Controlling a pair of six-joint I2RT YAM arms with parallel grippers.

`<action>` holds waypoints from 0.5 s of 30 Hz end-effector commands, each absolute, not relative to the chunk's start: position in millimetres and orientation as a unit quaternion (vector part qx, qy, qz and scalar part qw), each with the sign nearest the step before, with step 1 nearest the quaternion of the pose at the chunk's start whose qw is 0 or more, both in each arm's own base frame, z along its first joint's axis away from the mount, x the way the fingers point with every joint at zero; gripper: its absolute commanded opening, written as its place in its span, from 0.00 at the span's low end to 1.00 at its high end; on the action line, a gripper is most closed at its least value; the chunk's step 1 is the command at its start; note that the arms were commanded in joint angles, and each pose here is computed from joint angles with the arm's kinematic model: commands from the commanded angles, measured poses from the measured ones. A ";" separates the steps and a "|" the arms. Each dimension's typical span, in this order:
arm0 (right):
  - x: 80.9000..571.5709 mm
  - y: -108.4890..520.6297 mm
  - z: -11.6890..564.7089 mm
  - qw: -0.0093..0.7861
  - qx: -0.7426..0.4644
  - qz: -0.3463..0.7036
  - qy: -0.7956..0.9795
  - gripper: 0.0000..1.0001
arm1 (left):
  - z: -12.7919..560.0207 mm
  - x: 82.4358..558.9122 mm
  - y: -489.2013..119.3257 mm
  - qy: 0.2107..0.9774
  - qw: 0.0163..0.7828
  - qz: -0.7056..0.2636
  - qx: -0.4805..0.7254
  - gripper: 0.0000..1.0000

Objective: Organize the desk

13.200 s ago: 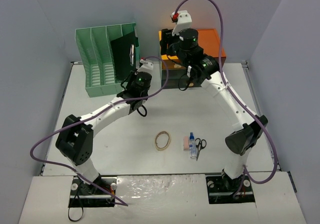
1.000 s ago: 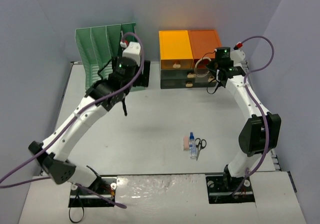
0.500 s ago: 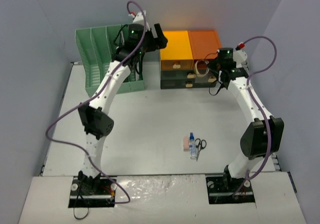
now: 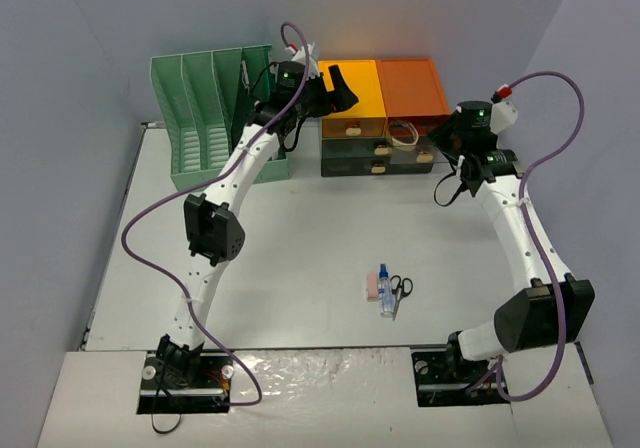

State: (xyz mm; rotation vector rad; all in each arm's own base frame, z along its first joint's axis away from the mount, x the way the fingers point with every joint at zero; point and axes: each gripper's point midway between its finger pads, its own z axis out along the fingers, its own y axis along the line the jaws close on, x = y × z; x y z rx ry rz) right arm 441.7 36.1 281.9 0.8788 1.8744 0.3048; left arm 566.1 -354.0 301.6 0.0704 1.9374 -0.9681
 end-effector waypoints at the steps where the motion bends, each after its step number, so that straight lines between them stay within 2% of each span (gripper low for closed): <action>1: 419.8 22.4 300.3 0.530 0.353 0.110 0.763 0.41 | 360.5 554.6 -360.1 0.739 0.509 -0.438 0.057 0.83; 10: 377.3 10.9 232.8 0.467 0.363 0.055 0.804 0.43 | 322.4 554.8 -357.9 0.777 0.480 -0.404 0.047 0.82; 15: 382.3 11.5 208.3 0.448 0.347 0.038 0.823 0.42 | 313.3 551.2 -358.1 0.788 0.474 -0.390 0.049 0.82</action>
